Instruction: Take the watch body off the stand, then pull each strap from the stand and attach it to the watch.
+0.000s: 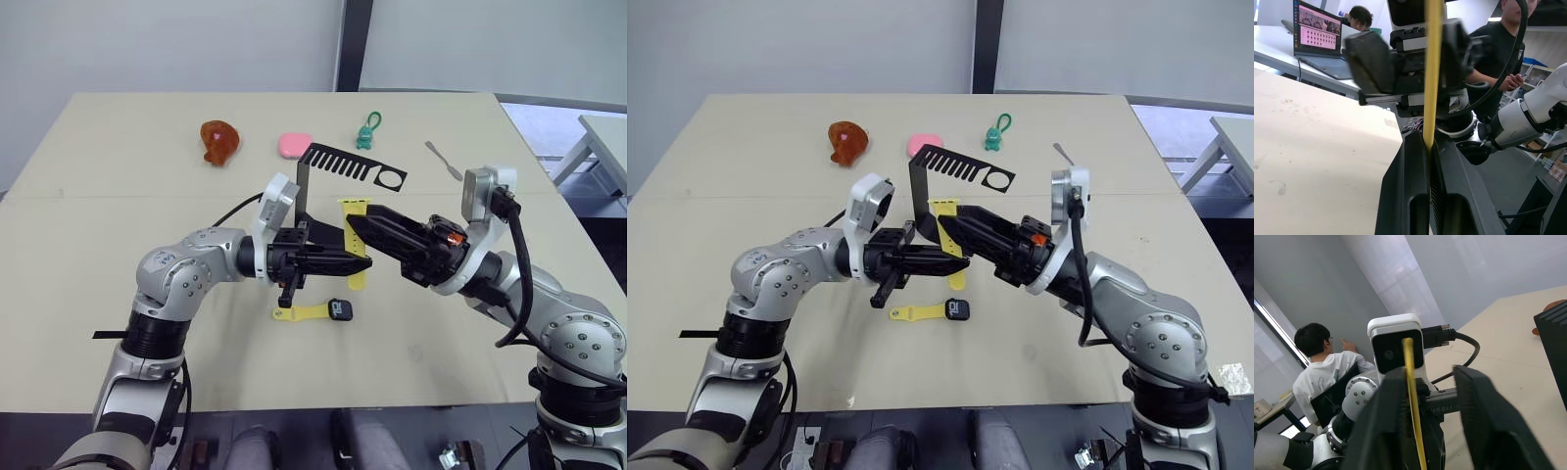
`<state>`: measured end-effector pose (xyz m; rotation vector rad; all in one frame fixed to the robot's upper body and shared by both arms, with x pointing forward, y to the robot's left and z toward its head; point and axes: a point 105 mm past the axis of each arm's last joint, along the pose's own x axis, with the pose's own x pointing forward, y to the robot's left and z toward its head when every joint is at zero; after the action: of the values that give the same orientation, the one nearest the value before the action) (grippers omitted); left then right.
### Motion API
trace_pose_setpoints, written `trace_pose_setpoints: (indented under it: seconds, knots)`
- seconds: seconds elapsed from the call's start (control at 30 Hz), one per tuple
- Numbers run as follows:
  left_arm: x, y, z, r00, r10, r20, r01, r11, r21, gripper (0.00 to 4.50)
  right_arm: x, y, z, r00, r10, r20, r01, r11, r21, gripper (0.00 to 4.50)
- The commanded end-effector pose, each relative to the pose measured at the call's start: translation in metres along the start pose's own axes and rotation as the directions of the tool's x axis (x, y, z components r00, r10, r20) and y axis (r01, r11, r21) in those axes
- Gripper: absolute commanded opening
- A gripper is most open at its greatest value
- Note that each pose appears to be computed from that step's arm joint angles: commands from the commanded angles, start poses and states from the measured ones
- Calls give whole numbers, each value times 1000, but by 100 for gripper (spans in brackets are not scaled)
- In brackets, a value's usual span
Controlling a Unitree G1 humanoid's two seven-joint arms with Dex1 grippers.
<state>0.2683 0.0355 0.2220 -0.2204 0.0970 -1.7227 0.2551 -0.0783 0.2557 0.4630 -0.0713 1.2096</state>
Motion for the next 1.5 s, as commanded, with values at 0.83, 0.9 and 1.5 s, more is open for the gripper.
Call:
trace_pose_setpoints:
  seconds: [0.83, 0.9, 1.5]
  knots:
    - [3, -1, 6, 1000, -9, 15, 8, 999, 45, 0, 1, 19, 8, 996, 92, 6, -92, 996, -15, 76]
    - [4, -1, 6, 1000, -11, 15, 10, 999, 45, 0, 1, 19, 9, 995, 95, 12, -95, 995, -15, 76]
    - [5, -2, 5, 1000, -11, 13, 11, 999, 43, 0, 3, 23, 10, 993, 113, 20, -113, 994, -9, 4]
